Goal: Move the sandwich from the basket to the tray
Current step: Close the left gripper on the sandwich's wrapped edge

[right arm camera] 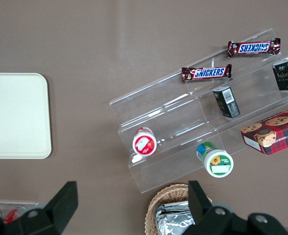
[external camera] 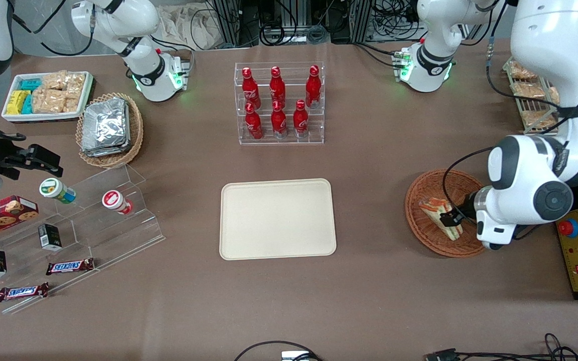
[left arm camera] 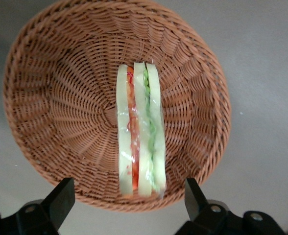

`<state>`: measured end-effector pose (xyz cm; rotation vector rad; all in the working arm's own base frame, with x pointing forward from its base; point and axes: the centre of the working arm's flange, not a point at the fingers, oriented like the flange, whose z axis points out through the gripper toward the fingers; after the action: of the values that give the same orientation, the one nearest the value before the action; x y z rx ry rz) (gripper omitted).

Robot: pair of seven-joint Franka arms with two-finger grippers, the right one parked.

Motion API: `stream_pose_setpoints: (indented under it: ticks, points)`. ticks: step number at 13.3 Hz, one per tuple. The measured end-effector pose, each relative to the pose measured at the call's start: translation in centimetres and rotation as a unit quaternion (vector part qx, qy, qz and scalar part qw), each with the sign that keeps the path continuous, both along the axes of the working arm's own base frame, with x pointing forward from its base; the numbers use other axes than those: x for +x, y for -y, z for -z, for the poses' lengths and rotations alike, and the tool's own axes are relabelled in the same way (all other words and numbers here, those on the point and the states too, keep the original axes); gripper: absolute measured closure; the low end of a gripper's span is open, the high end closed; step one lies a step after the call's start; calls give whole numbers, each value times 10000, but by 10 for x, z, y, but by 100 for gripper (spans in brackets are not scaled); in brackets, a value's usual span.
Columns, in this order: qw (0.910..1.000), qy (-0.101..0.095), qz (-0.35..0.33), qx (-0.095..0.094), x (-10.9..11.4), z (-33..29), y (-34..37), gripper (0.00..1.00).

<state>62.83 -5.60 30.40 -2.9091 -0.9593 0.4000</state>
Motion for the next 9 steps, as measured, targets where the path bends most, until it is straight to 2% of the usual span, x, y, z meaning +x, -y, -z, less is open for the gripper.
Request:
stream_pose_setpoints:
  ticks: [5, 9]
  points:
    - [9998, 49, -206, 45, 5, 45, 1, 0]
    - [9996, 75, -265, 64, -10, 77, 1, 2]
